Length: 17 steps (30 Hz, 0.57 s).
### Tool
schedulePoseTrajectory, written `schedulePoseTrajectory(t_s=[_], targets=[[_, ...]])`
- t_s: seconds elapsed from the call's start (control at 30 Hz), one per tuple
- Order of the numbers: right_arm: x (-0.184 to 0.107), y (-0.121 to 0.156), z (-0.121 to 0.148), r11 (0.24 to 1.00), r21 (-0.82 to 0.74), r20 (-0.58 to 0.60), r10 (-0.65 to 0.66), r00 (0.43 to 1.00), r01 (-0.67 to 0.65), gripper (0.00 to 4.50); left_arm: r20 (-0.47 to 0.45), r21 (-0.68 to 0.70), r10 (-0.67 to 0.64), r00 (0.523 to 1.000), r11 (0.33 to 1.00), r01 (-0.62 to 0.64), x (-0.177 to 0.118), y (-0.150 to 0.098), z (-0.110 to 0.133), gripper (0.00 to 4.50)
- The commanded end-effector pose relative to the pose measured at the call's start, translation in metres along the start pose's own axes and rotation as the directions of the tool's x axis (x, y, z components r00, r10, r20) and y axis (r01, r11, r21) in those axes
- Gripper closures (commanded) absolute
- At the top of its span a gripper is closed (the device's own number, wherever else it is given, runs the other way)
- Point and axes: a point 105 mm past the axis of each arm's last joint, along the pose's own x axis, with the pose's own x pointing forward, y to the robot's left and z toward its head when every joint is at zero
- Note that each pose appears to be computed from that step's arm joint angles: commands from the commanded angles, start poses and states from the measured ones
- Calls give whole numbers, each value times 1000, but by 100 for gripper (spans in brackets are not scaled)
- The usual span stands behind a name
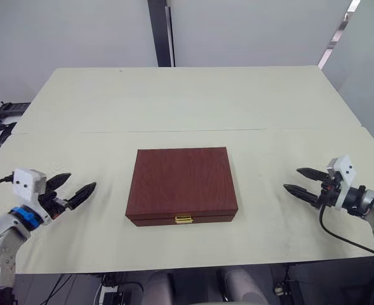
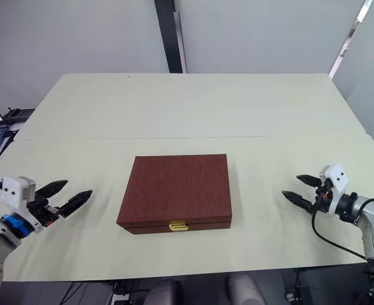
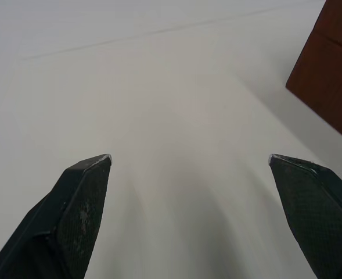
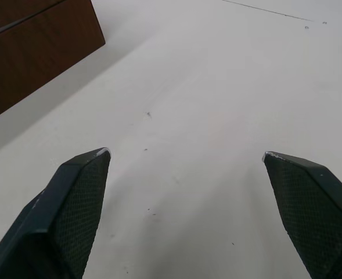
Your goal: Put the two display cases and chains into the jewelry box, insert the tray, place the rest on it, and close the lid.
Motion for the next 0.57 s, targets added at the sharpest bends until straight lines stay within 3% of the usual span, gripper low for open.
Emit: schedulePoseTrajectory(t_s=[0.03,0.57], targets=[[-10,-5,15,998,-52,24,-30,999,31,4,4,52,-34,999,998,34,-6,6,12,0],[-9,-8,13,998,-52,5,-30,1000,30,4,-35,63,29,999,998,-27,-25,21,15,0]])
